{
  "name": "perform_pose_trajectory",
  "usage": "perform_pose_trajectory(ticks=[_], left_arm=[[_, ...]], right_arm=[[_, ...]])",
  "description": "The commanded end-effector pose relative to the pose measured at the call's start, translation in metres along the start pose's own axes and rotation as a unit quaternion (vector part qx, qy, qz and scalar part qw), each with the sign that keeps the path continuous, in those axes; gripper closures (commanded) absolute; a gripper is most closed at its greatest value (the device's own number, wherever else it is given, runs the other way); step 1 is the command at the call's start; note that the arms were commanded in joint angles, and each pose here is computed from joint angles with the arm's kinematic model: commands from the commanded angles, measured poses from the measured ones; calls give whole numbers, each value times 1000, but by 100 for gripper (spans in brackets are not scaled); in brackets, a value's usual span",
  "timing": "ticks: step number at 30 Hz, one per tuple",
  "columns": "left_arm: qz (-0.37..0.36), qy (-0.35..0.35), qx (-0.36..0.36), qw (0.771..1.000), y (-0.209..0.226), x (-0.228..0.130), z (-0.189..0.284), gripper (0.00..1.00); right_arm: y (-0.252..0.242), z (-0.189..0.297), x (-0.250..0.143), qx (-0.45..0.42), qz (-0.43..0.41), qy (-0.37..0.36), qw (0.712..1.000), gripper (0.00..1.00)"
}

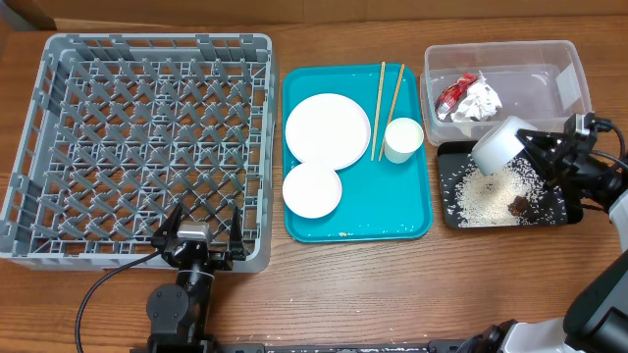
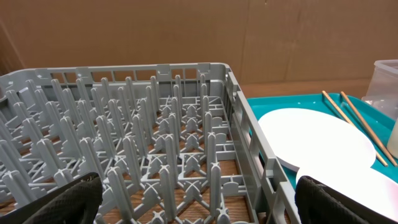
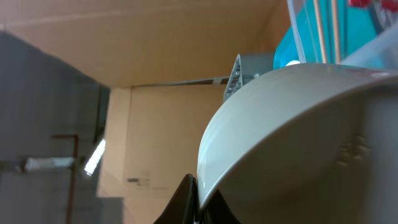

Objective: Sort waste into correct bins and load items into the dishwasher
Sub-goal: 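Return the emptied bowl to the teal tray and release it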

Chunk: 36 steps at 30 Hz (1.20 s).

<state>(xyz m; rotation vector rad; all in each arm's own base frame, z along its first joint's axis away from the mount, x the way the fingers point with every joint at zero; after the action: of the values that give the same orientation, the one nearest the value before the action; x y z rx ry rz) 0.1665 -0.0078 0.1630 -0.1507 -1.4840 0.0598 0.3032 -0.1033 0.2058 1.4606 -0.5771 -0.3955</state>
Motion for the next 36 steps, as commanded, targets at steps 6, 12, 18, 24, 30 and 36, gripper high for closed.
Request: perform_pose_trajectory(ticks=[6, 12, 18, 24, 30, 36], left_arm=[[-9, -2, -2, 1000, 0, -1, 0, 0], [-9, -2, -2, 1000, 0, -1, 0, 0], [-9, -2, -2, 1000, 0, -1, 0, 0], [-9, -2, -2, 1000, 0, -1, 0, 0], [-9, -2, -2, 1000, 0, -1, 0, 0], [-9, -2, -2, 1000, 0, -1, 0, 0]], right_arm=[[2, 0, 3, -15, -33, -9, 999, 96], [25, -21, 2, -18, 13, 21, 1000, 96], [67, -85, -20, -90, 93, 64, 990, 96], [76, -153, -65, -216, 147, 116, 958, 96], [61, -189, -123, -390, 220, 150, 881, 96], [36, -204, -164, -495, 273, 187, 803, 96]])
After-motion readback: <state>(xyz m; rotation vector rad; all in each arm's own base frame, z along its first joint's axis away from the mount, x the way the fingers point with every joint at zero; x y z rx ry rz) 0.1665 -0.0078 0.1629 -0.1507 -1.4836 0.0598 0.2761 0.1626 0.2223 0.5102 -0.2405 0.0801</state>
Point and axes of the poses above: each gripper's point midway between its finger pads, its own z axis back along the fingers, its own y axis along the line the jaws close on, x = y × z, the point moved 8 cm from there along z, back along the fingers, and after that the axes turned 8 degrees about z, right-handed, at the moved point
